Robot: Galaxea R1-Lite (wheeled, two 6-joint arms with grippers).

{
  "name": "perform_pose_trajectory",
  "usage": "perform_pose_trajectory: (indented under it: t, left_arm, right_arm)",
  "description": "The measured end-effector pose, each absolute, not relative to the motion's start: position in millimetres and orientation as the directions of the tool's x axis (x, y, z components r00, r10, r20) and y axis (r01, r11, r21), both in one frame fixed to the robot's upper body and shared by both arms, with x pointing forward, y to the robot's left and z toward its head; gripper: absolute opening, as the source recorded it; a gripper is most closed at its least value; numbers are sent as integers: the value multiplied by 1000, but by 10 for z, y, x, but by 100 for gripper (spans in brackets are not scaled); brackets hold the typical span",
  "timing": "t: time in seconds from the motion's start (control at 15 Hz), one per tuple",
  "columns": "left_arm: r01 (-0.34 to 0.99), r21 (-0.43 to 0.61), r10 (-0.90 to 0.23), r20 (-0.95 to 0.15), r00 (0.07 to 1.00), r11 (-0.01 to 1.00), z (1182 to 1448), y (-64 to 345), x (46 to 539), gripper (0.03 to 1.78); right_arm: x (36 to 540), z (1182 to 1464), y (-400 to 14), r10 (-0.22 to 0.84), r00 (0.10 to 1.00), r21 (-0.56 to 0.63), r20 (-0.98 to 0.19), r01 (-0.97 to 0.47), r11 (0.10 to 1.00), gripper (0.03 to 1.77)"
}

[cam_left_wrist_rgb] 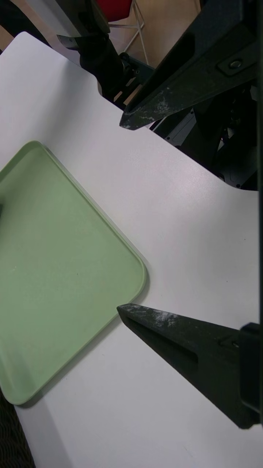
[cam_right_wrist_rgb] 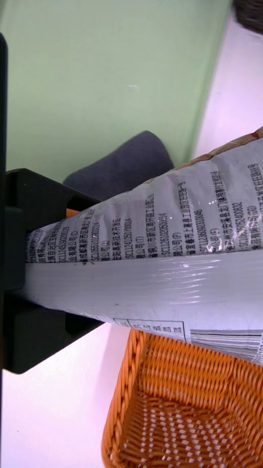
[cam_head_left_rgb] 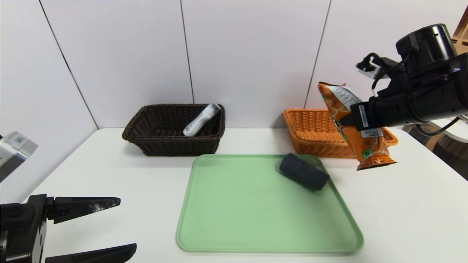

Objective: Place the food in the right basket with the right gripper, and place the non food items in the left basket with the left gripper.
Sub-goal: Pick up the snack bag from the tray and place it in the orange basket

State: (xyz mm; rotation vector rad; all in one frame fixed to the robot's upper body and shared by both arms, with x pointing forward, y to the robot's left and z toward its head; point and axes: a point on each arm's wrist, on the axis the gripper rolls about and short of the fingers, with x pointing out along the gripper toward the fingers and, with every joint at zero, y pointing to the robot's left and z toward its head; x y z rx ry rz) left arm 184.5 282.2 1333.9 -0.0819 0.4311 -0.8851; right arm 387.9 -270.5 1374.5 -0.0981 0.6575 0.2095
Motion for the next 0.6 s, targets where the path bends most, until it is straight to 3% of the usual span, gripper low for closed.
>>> perform_pose_trajectory:
  t: [0.6]
  left_arm:
    - [732,-245,-764,-331,554,636,13339,2822,1847,169]
  right_arm:
    - [4281,13748,-2957,-17,804,53,-595,61,997,44]
